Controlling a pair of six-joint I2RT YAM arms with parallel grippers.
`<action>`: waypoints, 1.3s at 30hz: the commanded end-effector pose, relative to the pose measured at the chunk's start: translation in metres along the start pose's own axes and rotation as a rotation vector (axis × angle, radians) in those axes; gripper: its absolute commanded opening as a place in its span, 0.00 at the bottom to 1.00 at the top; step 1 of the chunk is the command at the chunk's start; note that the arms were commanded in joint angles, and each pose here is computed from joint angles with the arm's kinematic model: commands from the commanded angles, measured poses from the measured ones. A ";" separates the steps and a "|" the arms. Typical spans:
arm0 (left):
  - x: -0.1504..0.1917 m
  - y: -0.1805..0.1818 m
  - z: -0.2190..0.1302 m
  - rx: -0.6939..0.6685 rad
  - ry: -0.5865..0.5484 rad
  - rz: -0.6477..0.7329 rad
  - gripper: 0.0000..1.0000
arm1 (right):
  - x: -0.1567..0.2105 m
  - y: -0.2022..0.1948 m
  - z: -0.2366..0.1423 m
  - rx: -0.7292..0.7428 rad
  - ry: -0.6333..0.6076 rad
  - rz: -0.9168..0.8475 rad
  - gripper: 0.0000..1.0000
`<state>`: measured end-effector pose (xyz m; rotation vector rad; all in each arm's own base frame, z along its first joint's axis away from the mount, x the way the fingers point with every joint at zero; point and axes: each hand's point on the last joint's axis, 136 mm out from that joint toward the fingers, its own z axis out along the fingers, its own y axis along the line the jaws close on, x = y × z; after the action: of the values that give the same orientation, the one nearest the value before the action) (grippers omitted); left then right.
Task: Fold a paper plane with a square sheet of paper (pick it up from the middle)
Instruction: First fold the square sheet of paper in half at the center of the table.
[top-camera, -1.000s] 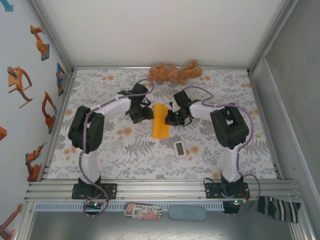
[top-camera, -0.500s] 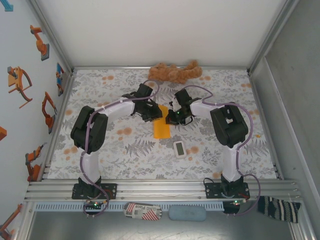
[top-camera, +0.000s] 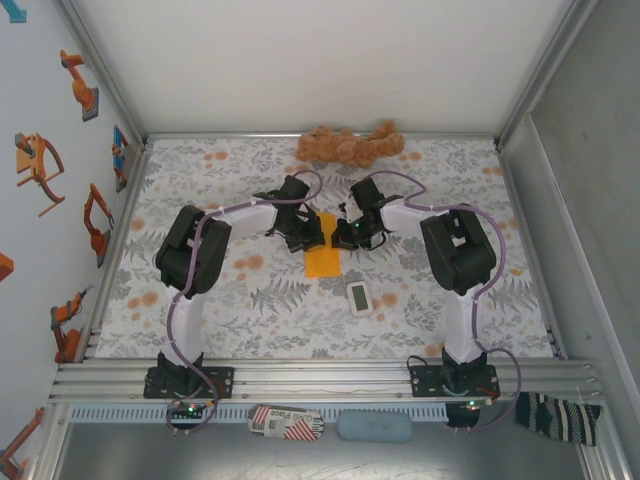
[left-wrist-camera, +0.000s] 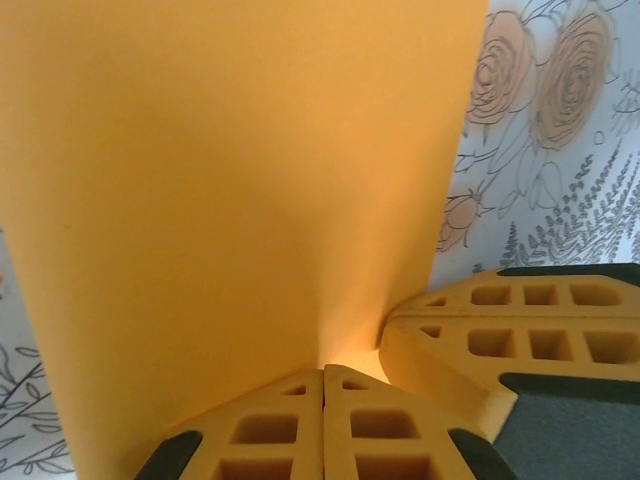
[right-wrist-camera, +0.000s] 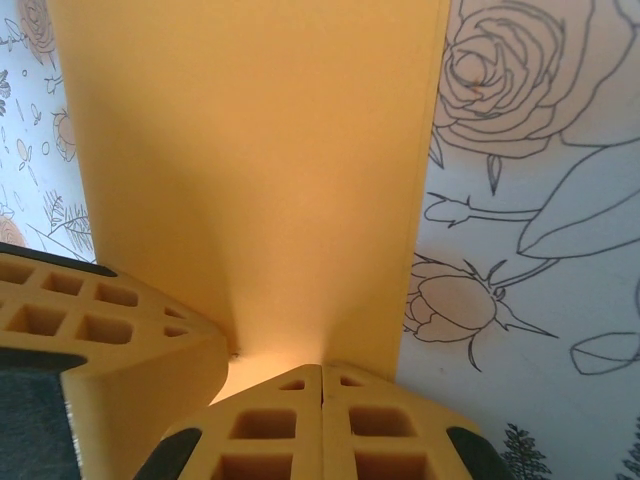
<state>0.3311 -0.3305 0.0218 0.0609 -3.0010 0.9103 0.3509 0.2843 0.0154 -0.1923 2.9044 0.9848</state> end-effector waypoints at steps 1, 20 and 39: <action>0.003 0.005 0.002 -0.015 0.036 0.005 0.08 | 0.038 -0.058 0.023 0.182 0.125 0.092 0.00; 0.012 0.089 -0.028 -0.087 0.045 -0.073 0.09 | 0.052 -0.079 0.024 0.274 0.169 0.120 0.00; -0.017 -0.012 -0.006 0.187 -0.048 0.044 0.10 | 0.057 -0.084 0.026 0.285 0.179 0.129 0.00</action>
<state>0.3395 -0.3321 0.0407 -0.0363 -2.9833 1.1734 0.3505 0.2834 0.0136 -0.1841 2.9257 0.9713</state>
